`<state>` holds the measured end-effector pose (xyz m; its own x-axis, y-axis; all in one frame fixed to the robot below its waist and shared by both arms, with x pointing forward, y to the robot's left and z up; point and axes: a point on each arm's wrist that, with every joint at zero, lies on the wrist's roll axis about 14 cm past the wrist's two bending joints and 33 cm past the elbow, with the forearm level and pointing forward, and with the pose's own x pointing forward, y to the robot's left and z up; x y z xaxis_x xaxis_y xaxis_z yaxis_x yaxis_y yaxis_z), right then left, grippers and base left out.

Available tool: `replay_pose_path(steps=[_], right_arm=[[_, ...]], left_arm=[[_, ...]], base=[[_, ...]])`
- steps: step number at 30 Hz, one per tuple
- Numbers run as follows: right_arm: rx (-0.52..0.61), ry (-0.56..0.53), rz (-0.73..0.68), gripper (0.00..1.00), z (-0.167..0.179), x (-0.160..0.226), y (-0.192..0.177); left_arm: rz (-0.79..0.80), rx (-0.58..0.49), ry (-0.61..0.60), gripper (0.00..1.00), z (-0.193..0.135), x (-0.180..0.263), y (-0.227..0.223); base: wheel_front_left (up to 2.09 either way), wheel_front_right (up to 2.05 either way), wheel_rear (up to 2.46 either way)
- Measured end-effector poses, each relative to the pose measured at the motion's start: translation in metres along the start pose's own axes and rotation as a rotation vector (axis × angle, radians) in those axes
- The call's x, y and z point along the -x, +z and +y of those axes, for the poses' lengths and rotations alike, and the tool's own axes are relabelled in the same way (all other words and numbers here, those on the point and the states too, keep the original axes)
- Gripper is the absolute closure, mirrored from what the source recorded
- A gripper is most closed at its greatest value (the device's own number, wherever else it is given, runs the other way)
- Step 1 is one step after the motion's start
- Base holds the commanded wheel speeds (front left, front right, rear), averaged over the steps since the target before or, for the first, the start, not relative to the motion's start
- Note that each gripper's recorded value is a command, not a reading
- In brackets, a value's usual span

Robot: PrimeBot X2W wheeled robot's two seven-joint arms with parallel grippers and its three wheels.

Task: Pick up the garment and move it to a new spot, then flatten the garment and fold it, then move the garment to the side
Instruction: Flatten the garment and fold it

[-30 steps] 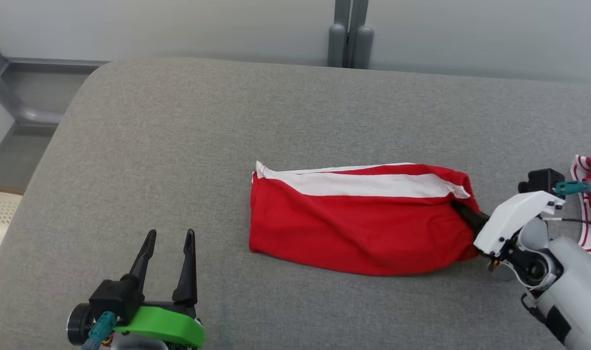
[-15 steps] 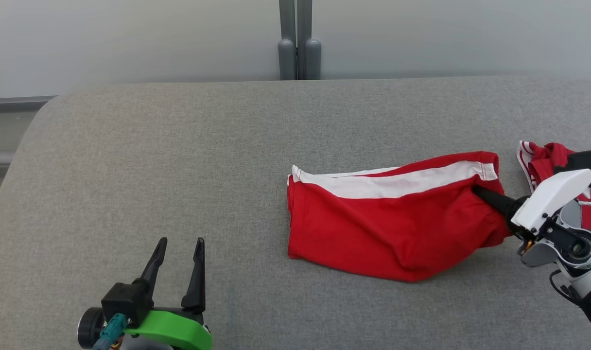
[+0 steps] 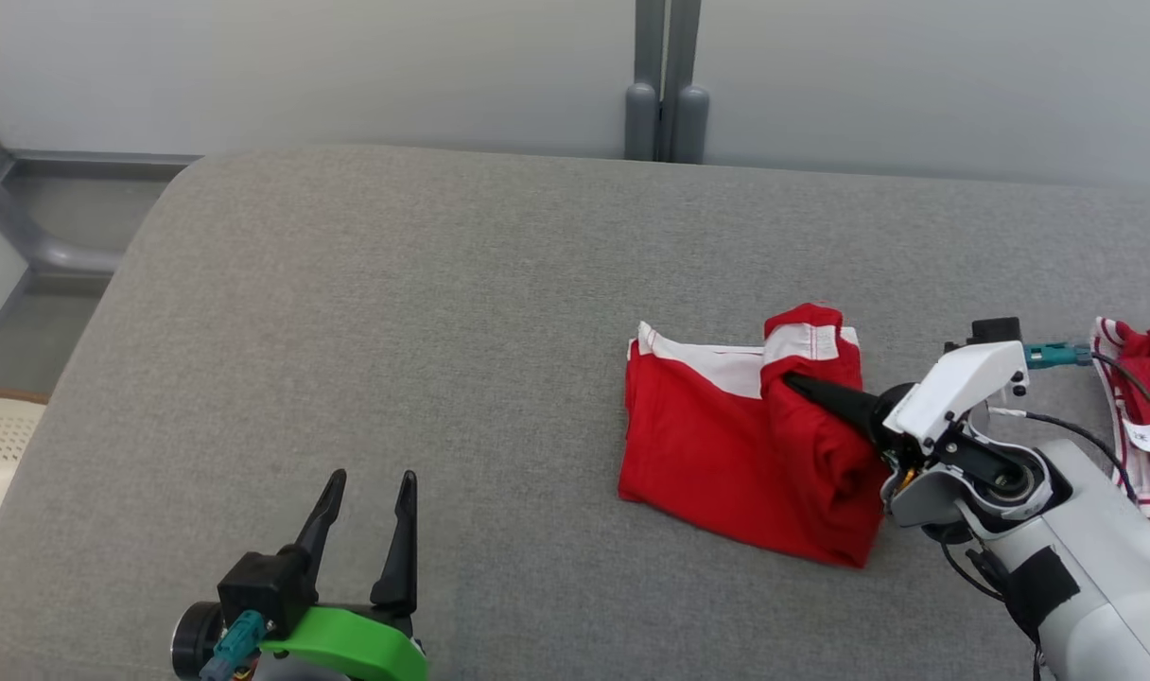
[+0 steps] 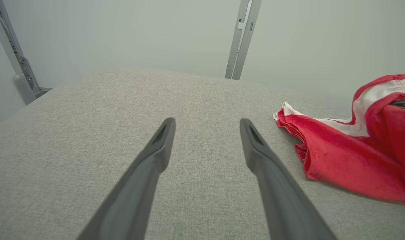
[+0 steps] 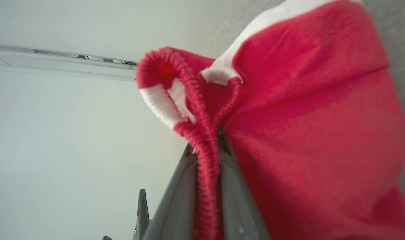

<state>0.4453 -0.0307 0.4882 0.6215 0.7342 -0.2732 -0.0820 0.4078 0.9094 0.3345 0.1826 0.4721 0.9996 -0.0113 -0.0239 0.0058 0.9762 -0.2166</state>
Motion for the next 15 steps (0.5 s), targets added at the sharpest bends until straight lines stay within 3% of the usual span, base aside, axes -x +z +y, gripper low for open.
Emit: replay_pose_path(steps=[15], right_arm=[[0.007, -0.066, 0.178, 1.0, -0.003, -0.07, -0.039]], left_arm=[[0.008, 0.022, 0.127, 0.0, 0.032, 0.014, -0.002]], base=[[0.0, 0.0, 0.0]])
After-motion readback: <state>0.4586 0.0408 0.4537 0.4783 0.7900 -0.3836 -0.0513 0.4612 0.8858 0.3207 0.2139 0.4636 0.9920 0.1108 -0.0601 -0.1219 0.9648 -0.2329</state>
